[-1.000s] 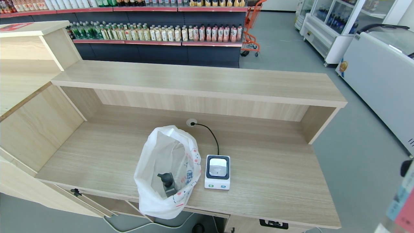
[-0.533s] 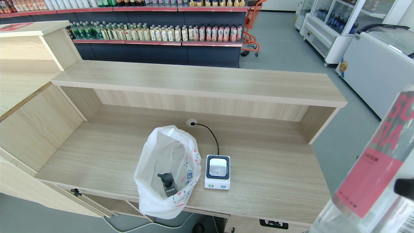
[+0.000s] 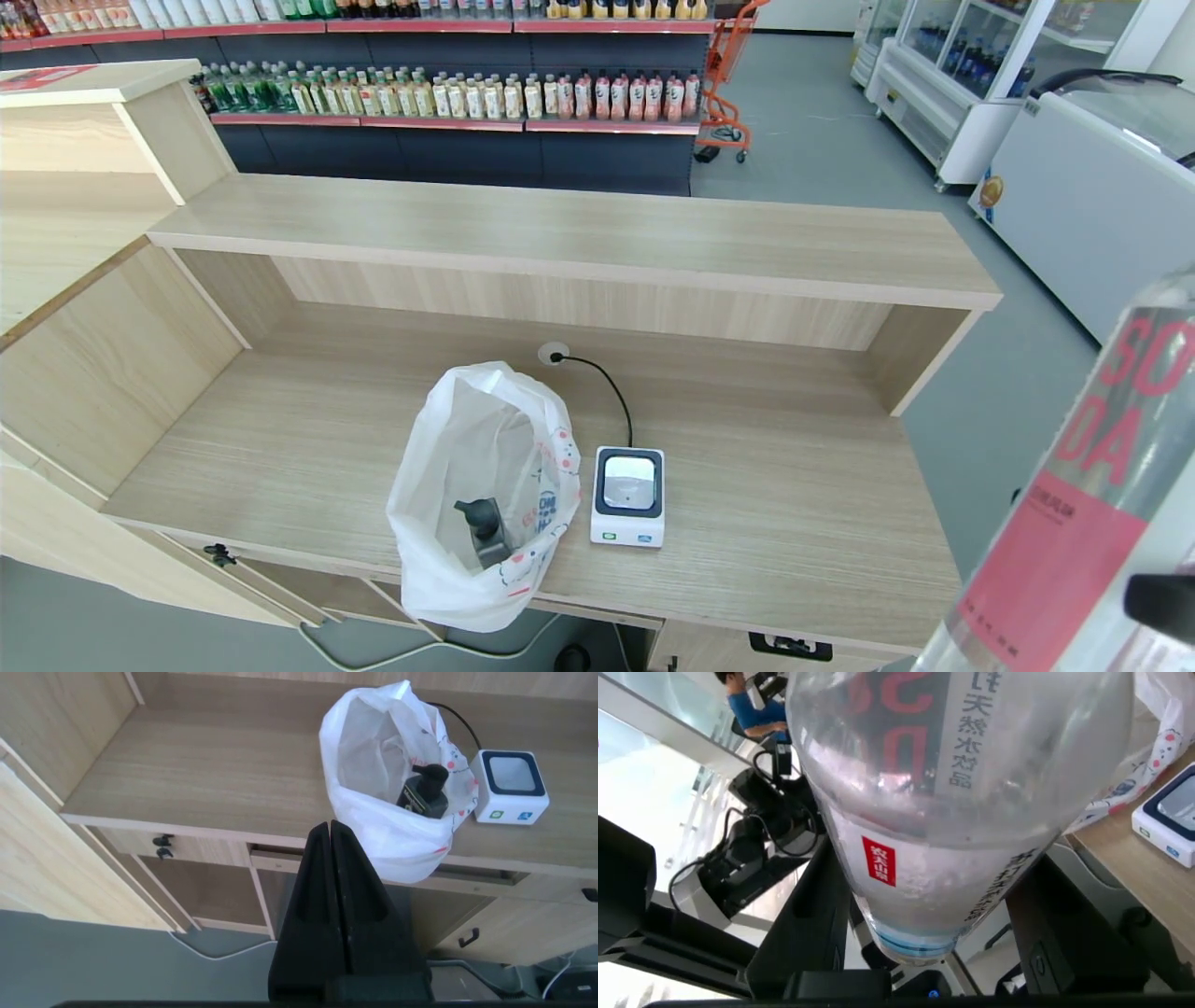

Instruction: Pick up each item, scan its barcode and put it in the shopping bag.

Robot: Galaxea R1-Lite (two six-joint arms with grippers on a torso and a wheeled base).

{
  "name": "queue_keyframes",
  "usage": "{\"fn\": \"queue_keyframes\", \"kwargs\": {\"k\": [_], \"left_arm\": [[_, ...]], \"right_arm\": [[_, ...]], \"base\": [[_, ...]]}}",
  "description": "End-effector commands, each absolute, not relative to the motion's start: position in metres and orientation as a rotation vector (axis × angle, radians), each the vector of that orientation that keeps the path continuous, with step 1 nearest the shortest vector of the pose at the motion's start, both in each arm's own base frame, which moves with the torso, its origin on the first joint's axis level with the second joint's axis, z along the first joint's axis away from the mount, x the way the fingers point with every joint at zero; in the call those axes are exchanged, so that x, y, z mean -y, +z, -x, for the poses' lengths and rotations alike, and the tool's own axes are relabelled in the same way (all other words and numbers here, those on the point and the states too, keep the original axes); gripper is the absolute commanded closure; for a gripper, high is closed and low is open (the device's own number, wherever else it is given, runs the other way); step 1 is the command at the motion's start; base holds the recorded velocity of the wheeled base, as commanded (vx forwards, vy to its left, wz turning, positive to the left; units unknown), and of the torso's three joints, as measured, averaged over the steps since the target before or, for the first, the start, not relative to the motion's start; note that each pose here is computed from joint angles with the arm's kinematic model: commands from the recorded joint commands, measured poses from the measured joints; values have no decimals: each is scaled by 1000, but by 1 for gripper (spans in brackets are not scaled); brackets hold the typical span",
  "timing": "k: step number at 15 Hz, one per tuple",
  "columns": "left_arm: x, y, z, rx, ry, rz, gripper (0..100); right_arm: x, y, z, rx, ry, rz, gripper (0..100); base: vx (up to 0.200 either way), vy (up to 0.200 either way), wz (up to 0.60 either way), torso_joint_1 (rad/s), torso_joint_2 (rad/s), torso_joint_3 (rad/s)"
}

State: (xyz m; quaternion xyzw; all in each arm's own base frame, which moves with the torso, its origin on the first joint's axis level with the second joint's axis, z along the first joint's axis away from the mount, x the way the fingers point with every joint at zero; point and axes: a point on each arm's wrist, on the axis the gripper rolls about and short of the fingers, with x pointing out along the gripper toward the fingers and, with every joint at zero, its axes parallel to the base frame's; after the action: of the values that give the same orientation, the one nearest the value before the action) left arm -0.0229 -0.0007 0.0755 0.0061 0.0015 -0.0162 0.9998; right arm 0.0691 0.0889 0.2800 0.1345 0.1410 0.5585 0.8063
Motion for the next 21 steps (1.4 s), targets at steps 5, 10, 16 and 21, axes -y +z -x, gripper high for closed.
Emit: {"fn": "queue_keyframes", "kwargs": {"k": [5, 10, 16, 21], "left_arm": [[1, 75, 23, -3, -32, -12, 100], [1, 75, 23, -3, -32, -12, 100], [1, 75, 23, -3, -32, -12, 100], [1, 75, 23, -3, -31, -12, 100]], "right_arm": [[-87, 279, -68, -299, 1194, -288, 100], [-87, 278, -68, -298, 1193, -284, 100], [-71, 224, -121, -225, 586, 295, 100], [-55, 182, -149, -218, 365, 397, 100]], "base": [[0, 0, 0, 0, 0, 0], [0, 0, 0, 0, 0, 0], [0, 0, 0, 0, 0, 0], [0, 0, 0, 0, 0, 0]]}}
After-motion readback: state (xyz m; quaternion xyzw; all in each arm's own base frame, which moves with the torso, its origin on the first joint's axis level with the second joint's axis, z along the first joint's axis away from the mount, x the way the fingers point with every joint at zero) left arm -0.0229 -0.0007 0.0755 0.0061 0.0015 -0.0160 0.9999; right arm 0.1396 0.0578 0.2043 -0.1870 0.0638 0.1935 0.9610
